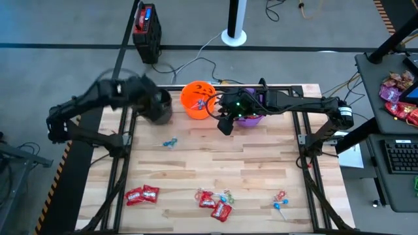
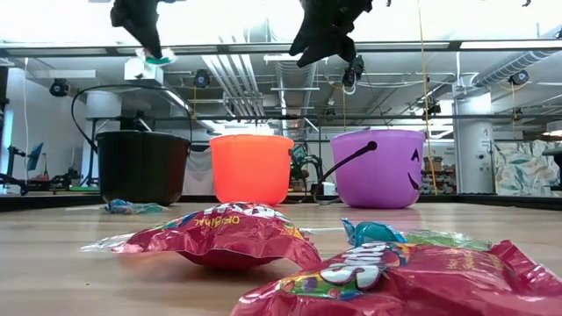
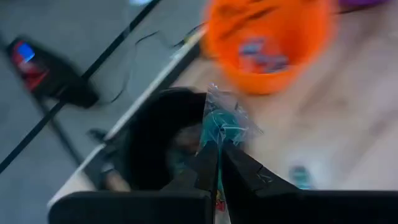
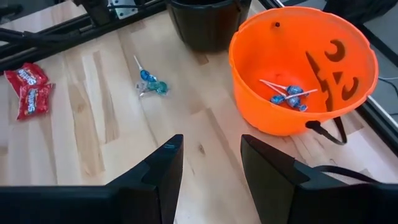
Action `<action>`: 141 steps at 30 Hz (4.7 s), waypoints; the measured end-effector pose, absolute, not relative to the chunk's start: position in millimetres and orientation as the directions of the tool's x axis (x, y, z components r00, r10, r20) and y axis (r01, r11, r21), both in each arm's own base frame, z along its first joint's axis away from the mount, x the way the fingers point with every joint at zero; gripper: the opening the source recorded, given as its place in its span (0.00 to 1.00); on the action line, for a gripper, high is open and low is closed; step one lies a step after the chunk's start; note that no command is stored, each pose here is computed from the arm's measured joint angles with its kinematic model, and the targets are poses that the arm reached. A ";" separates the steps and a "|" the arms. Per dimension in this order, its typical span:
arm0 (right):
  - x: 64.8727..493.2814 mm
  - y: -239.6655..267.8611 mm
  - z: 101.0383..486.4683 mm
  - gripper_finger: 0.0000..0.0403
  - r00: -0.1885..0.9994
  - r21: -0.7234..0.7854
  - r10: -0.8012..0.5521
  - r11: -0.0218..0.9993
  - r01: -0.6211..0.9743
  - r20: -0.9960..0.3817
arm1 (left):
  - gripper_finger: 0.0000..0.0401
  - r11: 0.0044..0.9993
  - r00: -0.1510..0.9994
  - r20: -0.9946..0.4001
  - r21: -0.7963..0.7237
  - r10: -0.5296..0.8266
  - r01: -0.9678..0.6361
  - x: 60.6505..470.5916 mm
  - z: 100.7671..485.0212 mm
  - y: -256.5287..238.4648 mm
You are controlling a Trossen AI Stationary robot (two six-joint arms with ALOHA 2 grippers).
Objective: Sort candy by brand, put in halloween buckets
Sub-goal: Put the blue gummy into the black bucket, then put the red candy into the violet bucket
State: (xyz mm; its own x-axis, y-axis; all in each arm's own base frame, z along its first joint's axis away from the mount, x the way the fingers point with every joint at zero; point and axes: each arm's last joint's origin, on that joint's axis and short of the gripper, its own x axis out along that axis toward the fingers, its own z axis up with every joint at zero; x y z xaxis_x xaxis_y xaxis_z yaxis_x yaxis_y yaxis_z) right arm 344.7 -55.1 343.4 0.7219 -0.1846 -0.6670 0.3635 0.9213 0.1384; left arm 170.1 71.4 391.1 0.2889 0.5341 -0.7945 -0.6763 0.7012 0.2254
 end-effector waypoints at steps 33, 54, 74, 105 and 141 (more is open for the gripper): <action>348.0 52.1 321.8 0.43 0.624 0.351 0.123 0.901 0.256 -0.771 | 0.20 0.613 0.393 -0.871 -0.144 0.294 -0.777 164.7 364.5 143.0; 404.5 205.2 159.4 0.42 0.459 0.384 0.232 0.882 0.271 -0.858 | 0.20 0.911 0.784 -0.591 -0.194 0.189 -0.365 159.8 406.6 -49.9; 411.5 206.2 149.9 0.05 0.472 0.334 0.174 0.900 0.279 -0.864 | 0.20 0.940 0.730 -0.656 -0.092 0.192 -0.329 186.0 389.8 -66.8; 276.4 -125.4 341.9 0.03 0.204 -0.081 -0.369 0.627 0.775 -0.907 | 0.20 0.639 0.108 -0.948 -0.284 -0.301 -0.714 207.0 311.7 -151.3; 277.4 -131.6 340.7 0.50 0.274 -0.002 -0.265 0.723 0.691 -0.925 | 0.44 0.161 -0.040 -0.977 0.006 -0.211 -0.987 192.3 170.4 -141.2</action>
State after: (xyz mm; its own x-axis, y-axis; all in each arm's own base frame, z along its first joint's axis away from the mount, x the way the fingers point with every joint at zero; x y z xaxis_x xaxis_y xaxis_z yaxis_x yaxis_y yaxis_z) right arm 277.4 -131.6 340.7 0.2742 -0.2645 -0.9246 0.6912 0.7227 -0.0018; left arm 192.3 -141.2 170.4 -0.0404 -0.2110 -0.9766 -0.9870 0.1609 0.0060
